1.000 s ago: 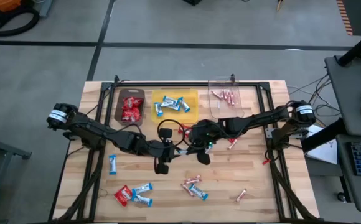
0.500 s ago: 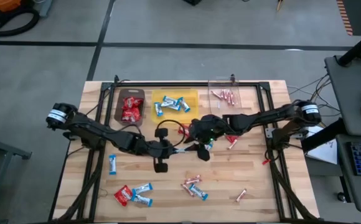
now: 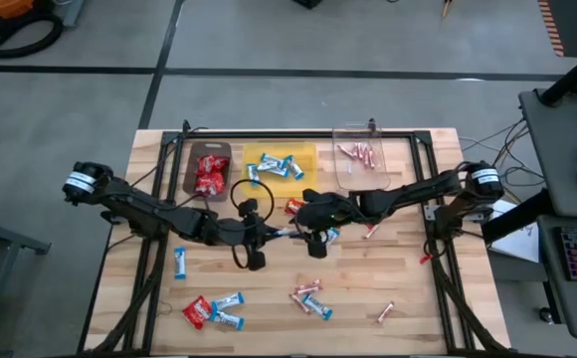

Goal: Sort candy
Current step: Put the white candy into the yellow bin

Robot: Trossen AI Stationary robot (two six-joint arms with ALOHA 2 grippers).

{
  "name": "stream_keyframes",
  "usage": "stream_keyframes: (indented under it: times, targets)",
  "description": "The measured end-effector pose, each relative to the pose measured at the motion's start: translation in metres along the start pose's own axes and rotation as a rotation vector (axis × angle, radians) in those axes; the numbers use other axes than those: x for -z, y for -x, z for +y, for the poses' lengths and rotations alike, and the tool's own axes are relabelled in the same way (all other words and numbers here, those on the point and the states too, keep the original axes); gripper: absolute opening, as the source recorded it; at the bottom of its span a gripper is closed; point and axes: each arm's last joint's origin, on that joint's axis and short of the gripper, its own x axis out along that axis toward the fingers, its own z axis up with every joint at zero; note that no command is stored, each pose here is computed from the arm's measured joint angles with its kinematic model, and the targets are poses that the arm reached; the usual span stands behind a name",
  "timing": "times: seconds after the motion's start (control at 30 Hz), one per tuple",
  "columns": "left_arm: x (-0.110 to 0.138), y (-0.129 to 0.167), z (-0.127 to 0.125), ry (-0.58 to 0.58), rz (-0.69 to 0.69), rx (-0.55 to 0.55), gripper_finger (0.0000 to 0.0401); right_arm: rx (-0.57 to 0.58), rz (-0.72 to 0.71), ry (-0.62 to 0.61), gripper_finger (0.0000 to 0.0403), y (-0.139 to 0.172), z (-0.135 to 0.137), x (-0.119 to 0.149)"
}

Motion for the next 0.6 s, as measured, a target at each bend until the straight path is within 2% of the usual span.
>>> stream_keyframes:
  times: [0.17, 0.4, 0.6]
  targets:
    - [0.0023, -0.0003, 0.0011, -0.003, 0.006, -0.007, 0.0002, 0.002, -0.019, 0.010, 0.0154, -0.0013, -0.0011, -0.0010]
    - [-0.0006, -0.0004, 0.0013, -0.023, -0.016, -0.019, 0.0015, -0.008, -0.029, 0.053, 0.0029, -0.0007, -0.0007, -0.0022]
    - [-0.0020, -0.0004, 0.0018, -0.053, -0.033, -0.036, 0.0018, -0.020, -0.045, 0.075, 0.0015, -0.0004, -0.0042, -0.0036]
